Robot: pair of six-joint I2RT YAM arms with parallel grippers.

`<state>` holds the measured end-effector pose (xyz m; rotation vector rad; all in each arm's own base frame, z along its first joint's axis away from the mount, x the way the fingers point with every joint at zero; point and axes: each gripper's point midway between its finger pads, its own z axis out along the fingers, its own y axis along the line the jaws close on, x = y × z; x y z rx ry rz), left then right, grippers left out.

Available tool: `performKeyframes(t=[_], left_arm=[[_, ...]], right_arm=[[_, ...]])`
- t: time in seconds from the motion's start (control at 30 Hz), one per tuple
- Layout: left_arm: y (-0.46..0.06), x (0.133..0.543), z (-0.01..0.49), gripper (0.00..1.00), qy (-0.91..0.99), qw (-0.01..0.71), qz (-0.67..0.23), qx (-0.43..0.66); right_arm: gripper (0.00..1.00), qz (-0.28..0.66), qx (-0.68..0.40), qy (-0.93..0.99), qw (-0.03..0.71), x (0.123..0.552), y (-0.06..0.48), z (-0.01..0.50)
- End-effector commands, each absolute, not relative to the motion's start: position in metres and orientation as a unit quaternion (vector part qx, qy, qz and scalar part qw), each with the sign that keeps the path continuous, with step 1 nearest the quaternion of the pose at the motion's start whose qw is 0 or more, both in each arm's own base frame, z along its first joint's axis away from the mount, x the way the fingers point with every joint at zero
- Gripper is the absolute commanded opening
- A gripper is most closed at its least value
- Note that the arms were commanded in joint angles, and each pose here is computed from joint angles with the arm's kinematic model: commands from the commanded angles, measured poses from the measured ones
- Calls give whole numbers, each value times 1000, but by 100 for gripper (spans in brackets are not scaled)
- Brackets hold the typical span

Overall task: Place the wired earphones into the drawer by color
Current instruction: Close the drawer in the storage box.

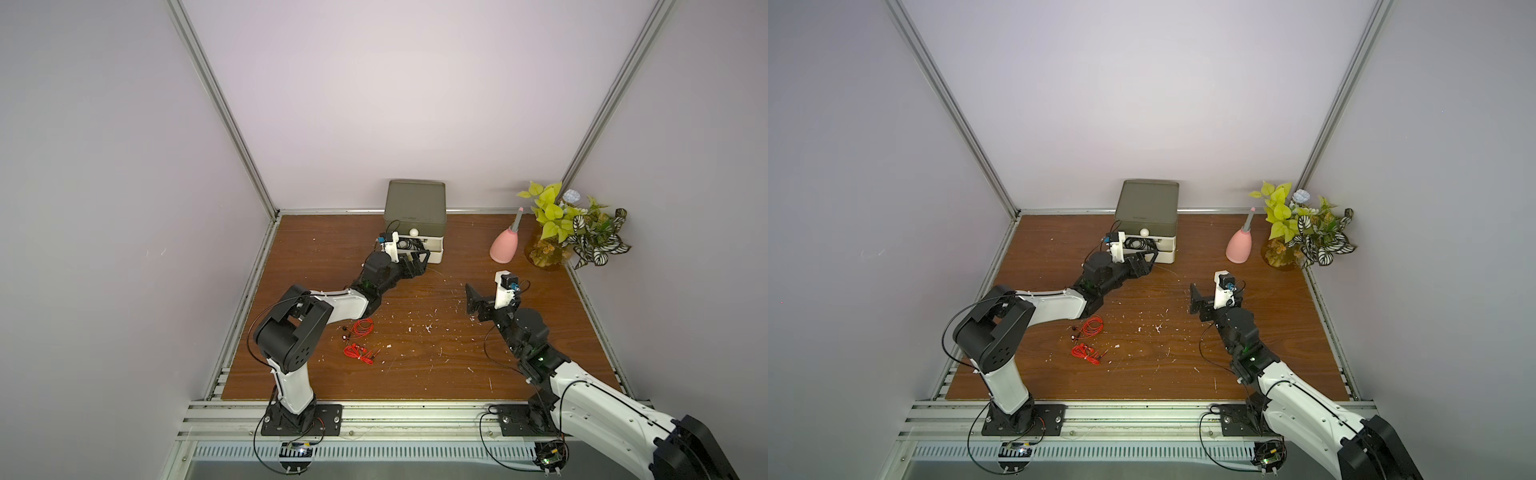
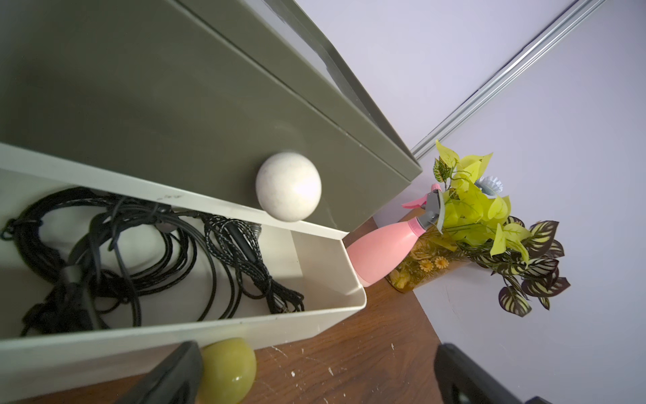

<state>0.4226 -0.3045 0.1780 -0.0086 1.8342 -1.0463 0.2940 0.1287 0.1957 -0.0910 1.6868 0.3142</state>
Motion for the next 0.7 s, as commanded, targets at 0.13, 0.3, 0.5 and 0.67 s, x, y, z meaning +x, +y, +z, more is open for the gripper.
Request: performKeyframes(t=[0.13,0.3,0.5,0.67], left_arm=[[-305,444,188,100,740,518,-428,6],[-308,451,189,99,733,530,-425,14],[-307,459,189,100,725,547,-419,21],[-310,465,190,99,717,557,-419,31]], right_arm=[[99,140,-26,728,671,296,125,207],[99,138,-26,728,671,296,124,207],[99,138,-26,728,671,296,124,207],[99,139,-27,727,672,296,125,208]])
